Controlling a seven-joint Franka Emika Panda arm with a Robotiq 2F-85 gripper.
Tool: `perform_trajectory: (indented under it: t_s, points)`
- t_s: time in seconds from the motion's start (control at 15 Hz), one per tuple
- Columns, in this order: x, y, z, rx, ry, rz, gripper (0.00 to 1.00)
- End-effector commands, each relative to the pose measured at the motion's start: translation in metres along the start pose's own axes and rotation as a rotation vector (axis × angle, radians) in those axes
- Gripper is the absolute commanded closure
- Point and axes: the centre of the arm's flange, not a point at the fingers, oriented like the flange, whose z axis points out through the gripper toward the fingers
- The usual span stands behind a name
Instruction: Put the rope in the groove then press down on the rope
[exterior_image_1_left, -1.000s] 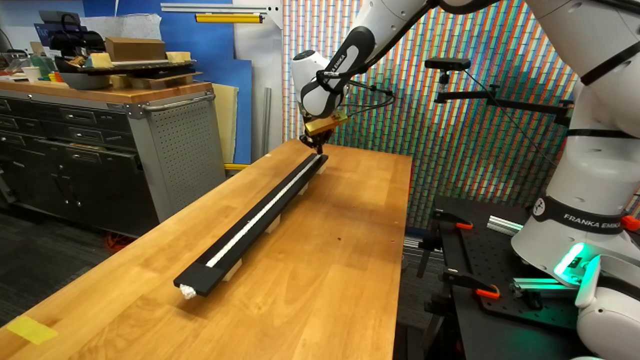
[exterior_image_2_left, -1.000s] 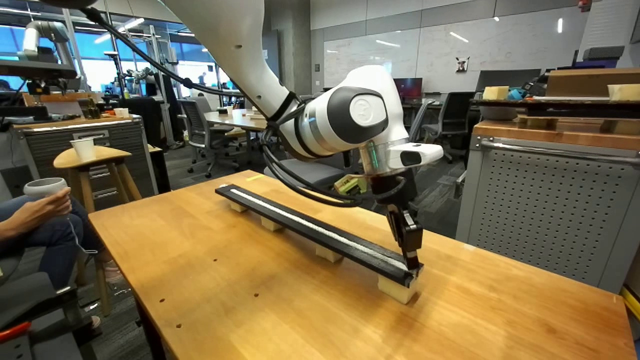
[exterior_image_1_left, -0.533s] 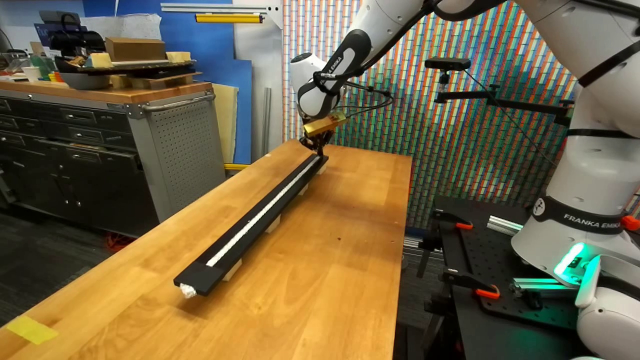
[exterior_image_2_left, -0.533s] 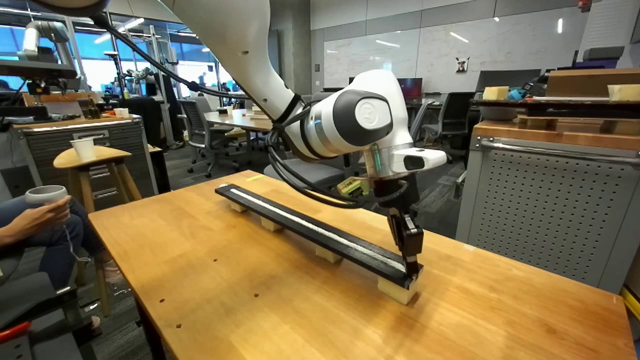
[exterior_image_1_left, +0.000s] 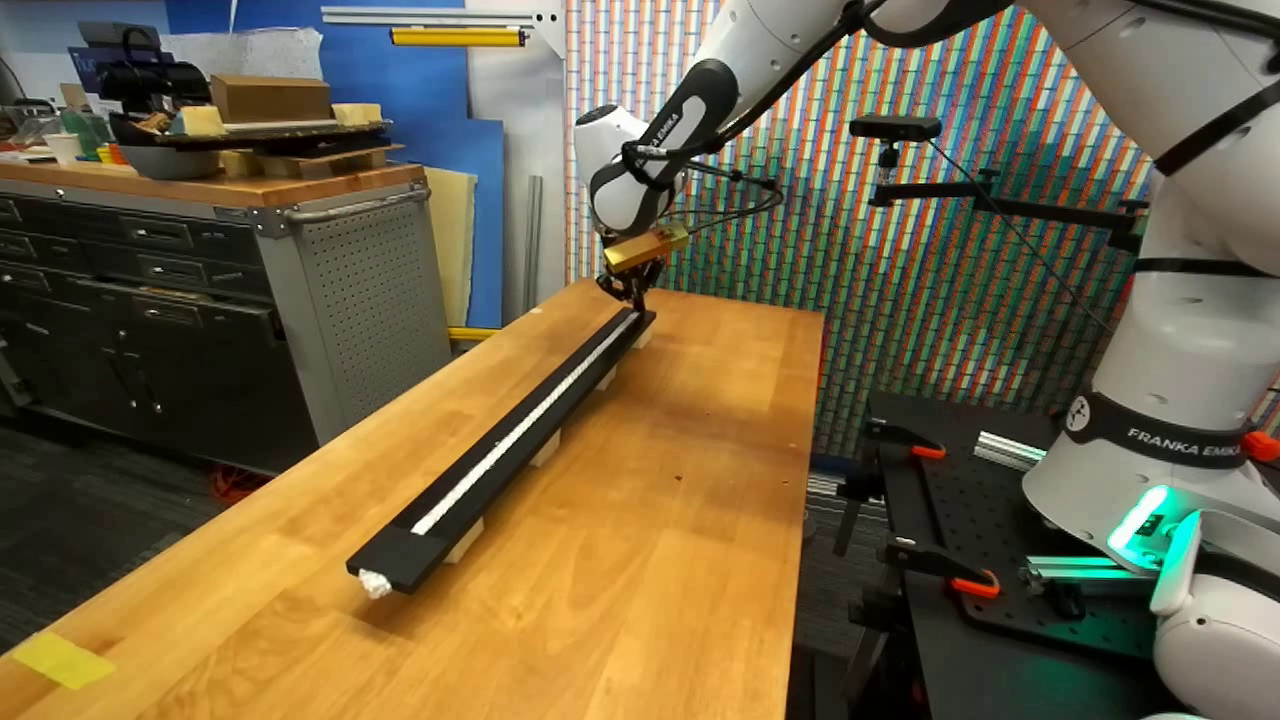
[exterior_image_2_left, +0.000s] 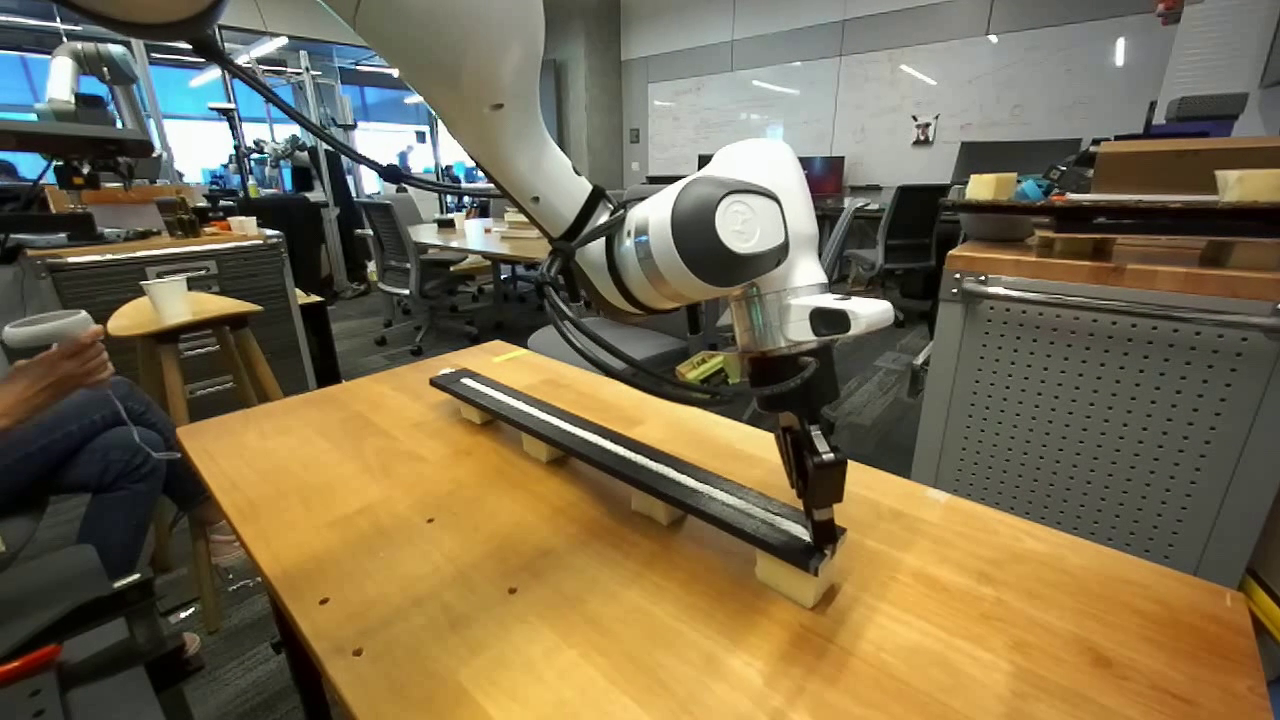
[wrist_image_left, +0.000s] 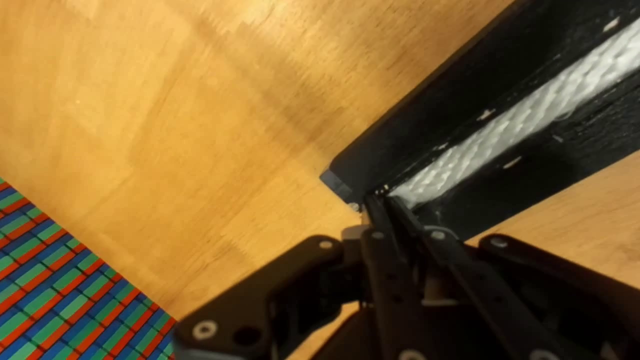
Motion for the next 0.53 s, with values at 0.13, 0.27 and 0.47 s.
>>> perform_trajectory:
  t_s: [0.13,0.27,0.47]
  points:
    - [-0.025,-0.018,-0.044,0.002,0.075,-0.045,0.91]
    - [-0.034,-0.027,-0.062,-0.005,0.102,-0.061,0.91]
    - [-0.049,-0.04,-0.087,-0.015,0.128,-0.095,0.91]
